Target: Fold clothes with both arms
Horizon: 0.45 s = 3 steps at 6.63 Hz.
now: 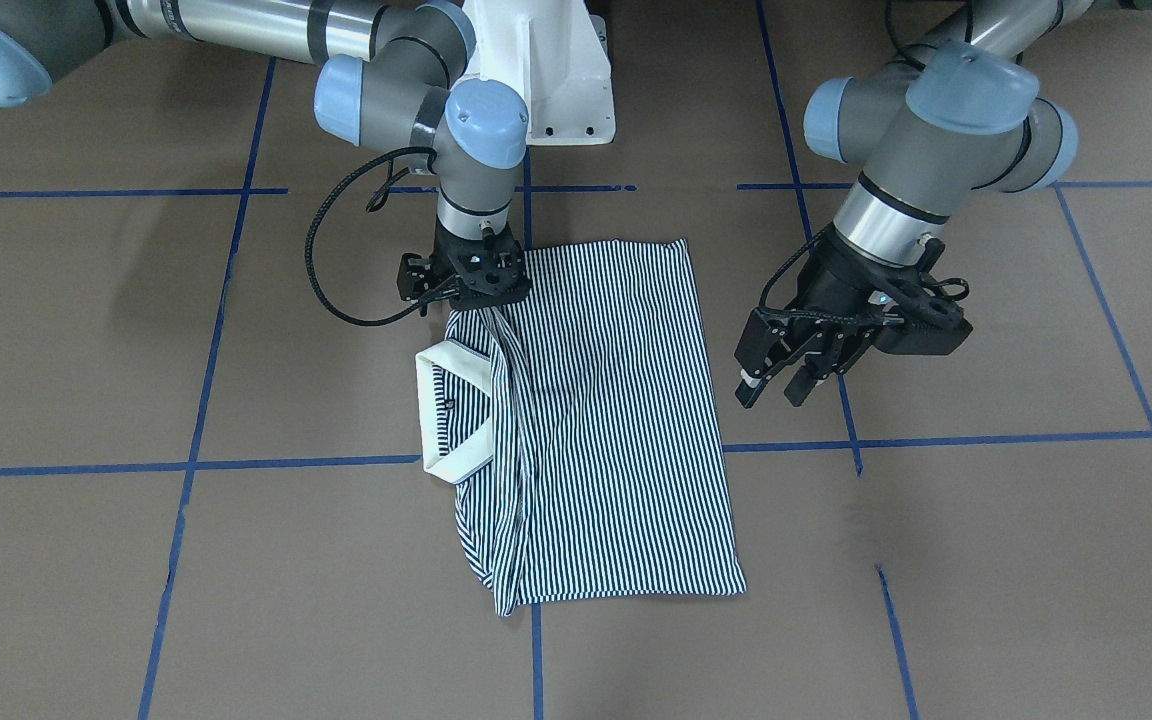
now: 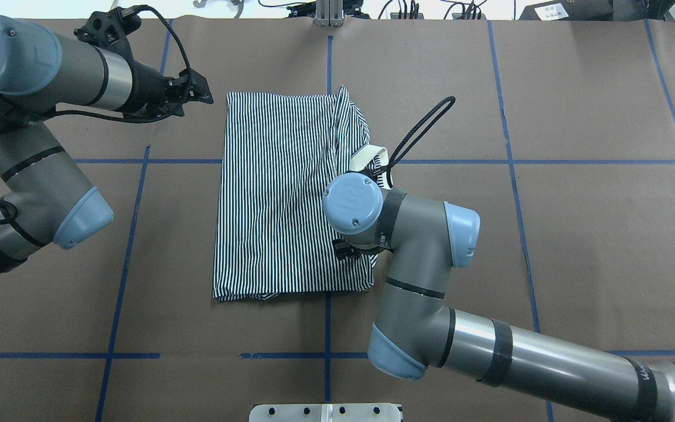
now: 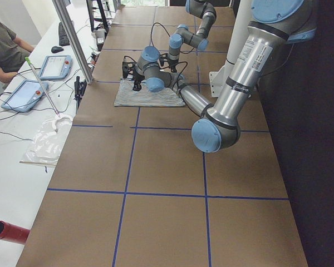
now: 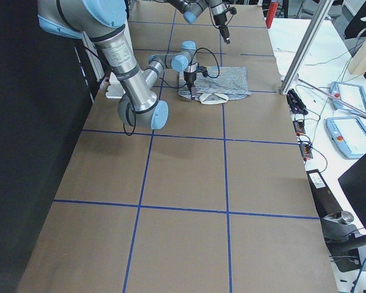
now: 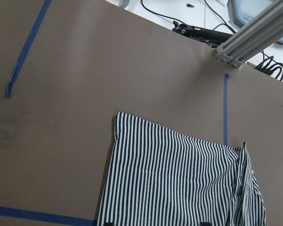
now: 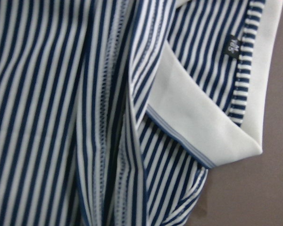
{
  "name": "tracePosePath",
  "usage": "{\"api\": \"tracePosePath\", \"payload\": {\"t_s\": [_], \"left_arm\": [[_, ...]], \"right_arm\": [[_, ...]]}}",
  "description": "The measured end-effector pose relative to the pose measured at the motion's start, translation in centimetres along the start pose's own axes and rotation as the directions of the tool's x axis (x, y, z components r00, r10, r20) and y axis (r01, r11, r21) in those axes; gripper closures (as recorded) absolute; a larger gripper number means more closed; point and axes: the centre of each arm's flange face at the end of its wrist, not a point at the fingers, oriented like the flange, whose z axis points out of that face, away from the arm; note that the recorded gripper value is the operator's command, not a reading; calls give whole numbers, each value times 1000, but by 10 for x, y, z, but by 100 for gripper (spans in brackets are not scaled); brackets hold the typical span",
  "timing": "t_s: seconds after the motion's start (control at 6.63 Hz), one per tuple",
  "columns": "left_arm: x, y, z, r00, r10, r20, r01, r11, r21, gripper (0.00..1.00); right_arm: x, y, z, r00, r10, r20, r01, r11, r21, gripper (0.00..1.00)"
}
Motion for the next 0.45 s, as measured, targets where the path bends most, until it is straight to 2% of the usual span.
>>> {"api": "tracePosePath", "payload": {"t_s": [0.15,0.45], "left_arm": [[0,0,0,1000,0,0,0,1000,0,32],[1,0,-1,1000,1,-3,-1,1000,0,32]], "right_arm": [[30,7,1,1000,-10,-10,10,1000,-6,0],[47,17,-24,1000,-8,-4,8,1000,-2,0]]}}
